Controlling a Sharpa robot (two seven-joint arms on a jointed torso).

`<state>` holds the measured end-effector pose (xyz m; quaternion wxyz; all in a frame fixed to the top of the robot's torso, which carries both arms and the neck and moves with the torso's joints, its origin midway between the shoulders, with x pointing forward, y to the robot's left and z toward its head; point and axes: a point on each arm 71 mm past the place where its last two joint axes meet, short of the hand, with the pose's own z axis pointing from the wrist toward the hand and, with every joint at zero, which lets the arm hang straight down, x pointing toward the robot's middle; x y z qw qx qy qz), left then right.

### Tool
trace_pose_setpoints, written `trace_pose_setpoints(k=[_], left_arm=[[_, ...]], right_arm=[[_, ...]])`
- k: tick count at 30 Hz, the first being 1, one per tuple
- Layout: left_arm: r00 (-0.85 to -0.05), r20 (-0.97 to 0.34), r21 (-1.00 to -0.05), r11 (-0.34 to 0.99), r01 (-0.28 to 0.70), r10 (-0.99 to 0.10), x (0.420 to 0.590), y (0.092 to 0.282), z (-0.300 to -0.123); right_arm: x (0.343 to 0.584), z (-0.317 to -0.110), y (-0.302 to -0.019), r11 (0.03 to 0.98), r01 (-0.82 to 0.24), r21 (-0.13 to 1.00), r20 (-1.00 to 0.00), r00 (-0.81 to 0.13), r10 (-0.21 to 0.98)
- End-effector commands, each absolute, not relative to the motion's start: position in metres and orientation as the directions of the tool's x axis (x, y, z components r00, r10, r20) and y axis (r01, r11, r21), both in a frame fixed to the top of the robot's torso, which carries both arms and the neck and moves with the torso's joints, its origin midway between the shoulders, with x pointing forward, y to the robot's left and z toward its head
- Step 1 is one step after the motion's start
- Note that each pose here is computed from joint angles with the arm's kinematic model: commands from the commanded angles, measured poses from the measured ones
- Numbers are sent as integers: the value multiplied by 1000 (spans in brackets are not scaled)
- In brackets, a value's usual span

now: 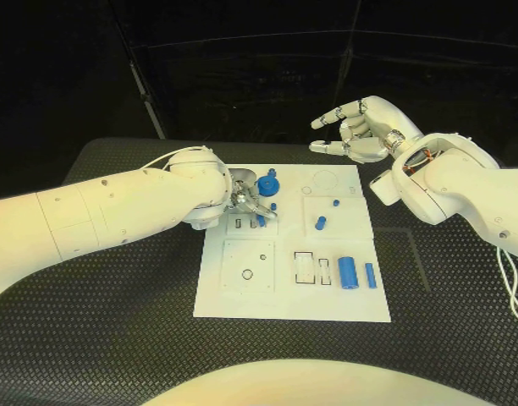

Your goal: Assemble the parts on the task board

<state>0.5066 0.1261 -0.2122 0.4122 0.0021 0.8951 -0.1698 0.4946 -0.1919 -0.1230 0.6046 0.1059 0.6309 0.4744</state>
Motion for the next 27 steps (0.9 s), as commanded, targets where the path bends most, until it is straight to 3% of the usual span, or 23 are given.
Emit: trace_pose_setpoints(k=[1,27], left_arm=[[-666,-737,-289,945,151,-118,506,125,-212],[-673,-722,-332,934,133,-161,503,123,-210]], right_arm=[[495,-122,-191,524,-441,729,-660,-252,708],[499,-125,-192,530,-432,730,-662,-255,705]])
